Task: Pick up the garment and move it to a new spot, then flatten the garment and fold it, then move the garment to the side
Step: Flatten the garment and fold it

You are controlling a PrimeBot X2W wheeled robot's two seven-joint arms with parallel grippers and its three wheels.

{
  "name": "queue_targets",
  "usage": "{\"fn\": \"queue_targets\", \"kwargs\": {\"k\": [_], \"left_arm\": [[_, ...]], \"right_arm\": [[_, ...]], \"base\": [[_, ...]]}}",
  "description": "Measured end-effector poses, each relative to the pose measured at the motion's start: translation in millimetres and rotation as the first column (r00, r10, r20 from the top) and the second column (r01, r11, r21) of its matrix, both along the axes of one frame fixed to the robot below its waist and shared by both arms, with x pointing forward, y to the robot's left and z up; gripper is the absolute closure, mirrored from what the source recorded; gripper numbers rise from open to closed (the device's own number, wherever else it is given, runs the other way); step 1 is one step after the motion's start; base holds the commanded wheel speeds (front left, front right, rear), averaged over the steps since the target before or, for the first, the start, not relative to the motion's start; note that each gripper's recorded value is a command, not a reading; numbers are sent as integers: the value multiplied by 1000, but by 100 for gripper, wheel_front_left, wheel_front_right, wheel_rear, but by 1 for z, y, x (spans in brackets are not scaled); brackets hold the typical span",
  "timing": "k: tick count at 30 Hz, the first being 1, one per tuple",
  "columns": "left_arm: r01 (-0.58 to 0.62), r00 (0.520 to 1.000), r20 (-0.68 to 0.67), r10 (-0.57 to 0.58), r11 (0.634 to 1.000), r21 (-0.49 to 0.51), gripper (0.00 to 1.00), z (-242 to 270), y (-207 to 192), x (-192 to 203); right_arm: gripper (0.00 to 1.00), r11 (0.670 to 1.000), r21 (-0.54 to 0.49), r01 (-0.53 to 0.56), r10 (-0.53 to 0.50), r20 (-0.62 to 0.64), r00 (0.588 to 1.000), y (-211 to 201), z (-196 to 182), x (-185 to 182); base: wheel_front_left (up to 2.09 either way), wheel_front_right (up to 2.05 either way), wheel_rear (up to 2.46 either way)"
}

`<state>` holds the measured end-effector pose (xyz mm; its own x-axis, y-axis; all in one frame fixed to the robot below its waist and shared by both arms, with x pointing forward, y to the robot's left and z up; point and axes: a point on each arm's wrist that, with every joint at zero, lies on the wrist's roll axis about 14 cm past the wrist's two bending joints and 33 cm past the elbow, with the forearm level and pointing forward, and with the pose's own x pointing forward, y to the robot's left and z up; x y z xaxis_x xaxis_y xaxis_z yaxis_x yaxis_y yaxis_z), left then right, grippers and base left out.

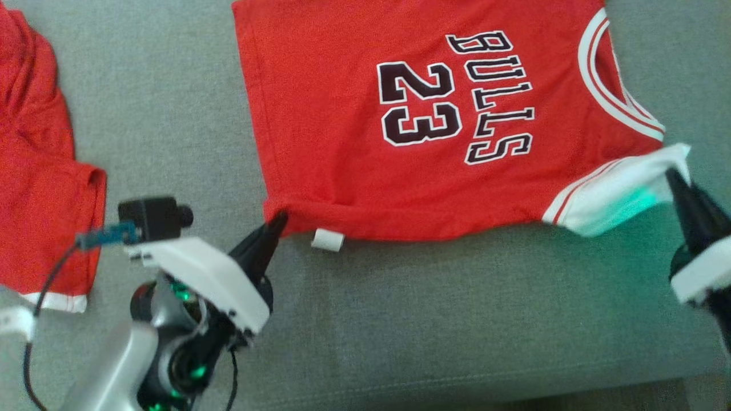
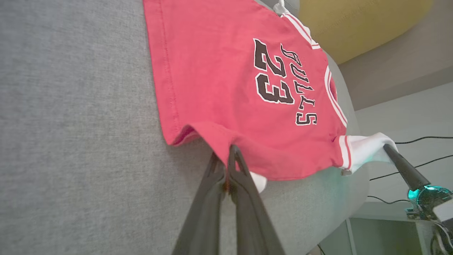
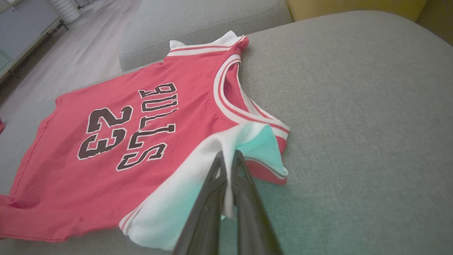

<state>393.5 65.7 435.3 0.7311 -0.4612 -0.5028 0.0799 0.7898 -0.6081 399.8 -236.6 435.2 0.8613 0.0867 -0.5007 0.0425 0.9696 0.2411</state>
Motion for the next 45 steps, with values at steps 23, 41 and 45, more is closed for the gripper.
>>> {"fn": "queue_targets", "kwargs": {"k": [23,41,45], "left_arm": [[68,979,-200,-41,989,133,100,-36,11,74],[-21,992,-125,36,993,118,0,-32,29,53],[1,980,-197,24,992,127,0,-53,30,32]], "right_arm": [[100,978,-106,-179,174,-62,983,18,-9,114],[0,973,-175,-148,126,-128,984,-17,-27,62],[0,973,-188,-136,95,-210,973,-29,-50,48]], "base": [[0,0,0],[0,0,0],[0,0,0]]}}
